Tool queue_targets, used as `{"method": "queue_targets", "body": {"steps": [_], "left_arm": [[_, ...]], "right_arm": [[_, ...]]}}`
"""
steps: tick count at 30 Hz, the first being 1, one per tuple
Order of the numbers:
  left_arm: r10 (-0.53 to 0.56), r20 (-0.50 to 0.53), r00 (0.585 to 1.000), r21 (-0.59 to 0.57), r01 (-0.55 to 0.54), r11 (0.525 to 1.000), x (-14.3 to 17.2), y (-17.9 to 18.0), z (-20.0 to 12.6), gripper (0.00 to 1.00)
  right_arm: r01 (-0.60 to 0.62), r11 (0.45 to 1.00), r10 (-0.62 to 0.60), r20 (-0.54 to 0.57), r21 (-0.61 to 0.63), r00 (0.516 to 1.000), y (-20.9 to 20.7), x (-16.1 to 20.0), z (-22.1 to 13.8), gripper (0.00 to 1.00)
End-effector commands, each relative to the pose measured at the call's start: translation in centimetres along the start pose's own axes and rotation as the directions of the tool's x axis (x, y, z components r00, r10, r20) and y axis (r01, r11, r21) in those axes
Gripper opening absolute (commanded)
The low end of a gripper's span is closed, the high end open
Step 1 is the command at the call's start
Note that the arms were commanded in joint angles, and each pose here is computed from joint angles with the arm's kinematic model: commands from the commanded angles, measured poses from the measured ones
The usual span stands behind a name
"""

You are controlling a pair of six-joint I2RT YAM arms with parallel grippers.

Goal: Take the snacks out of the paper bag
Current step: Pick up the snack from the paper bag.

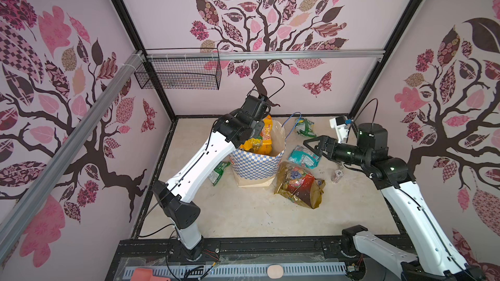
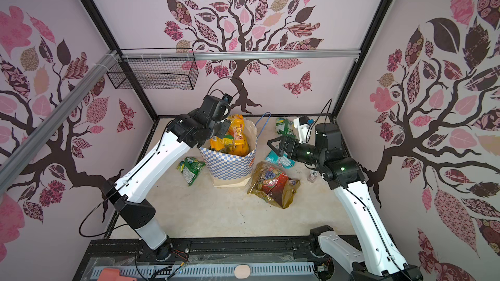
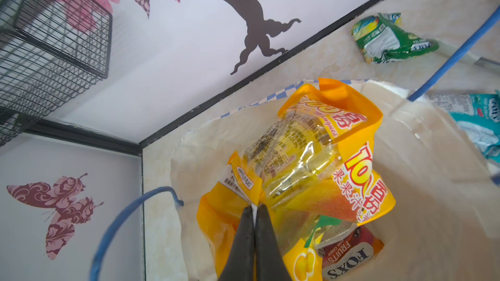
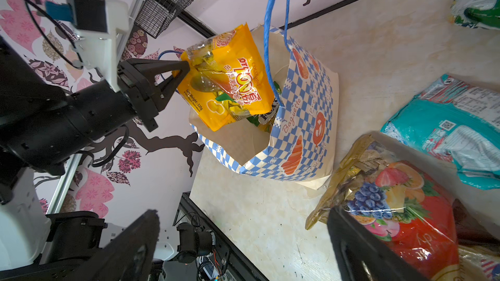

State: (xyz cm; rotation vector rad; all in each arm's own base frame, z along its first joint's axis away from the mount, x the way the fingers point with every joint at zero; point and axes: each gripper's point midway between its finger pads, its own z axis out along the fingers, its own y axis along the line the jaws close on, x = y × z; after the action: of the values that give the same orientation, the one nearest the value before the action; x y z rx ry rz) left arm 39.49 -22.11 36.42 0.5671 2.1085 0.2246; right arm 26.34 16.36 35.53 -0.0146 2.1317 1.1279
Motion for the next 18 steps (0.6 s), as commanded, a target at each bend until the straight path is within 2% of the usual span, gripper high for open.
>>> {"method": "queue_targets", "body": {"steps": [1,10,18], "left_arm": [[-0.098,0.164,0.981,0.006,0.099,0.995,-4.2,2.6,-4.7,0.00],[-0.195,0.272,0.942,0.105,0.172,0.979,-6.4,4.3,-10.8,0.00],[-0.282,0.324,0.903,0.189,0.230,0.955,-6.2,5.7,-15.6,0.00]], "right_arm": [[0.020,0.999,-0.019,0.021,-0.030,1.000,1.3,-0.3,-0.9,1.00],[0.027,0.999,-0.026,0.028,-0.033,0.999,1.6,-0.3,-1.2,1.00],[0.023,0.998,-0.021,0.035,-0.055,0.999,2.1,-0.7,-1.1,1.00]]}}
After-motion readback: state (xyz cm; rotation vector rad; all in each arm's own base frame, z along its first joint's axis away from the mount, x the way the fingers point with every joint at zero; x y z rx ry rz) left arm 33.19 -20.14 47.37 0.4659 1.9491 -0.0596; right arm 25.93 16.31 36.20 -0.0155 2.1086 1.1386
